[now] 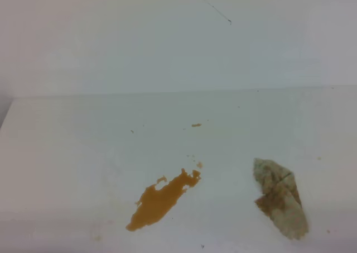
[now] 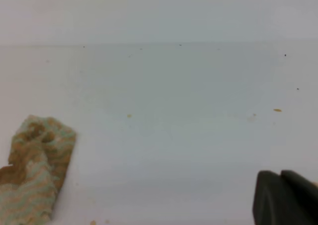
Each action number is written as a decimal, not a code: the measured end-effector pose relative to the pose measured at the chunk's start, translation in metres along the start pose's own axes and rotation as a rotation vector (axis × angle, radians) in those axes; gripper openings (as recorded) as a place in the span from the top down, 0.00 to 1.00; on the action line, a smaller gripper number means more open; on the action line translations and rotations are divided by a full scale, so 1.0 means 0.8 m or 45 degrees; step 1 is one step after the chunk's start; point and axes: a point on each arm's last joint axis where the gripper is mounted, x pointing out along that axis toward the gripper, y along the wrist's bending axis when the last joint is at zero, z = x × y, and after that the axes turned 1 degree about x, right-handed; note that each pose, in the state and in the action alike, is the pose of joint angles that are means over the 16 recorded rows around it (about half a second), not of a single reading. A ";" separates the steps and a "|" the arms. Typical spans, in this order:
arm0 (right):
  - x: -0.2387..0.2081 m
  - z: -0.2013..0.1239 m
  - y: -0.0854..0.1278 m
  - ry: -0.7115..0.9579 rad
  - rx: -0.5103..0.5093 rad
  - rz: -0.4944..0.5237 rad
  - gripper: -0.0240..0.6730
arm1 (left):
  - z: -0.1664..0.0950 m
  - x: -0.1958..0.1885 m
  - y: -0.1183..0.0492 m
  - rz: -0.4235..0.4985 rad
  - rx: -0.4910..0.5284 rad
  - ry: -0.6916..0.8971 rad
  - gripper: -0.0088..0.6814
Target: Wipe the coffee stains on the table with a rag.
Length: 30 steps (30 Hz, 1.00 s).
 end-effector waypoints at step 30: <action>0.000 0.000 0.000 0.000 0.000 0.000 0.97 | 0.000 0.000 0.000 0.000 0.000 0.000 0.99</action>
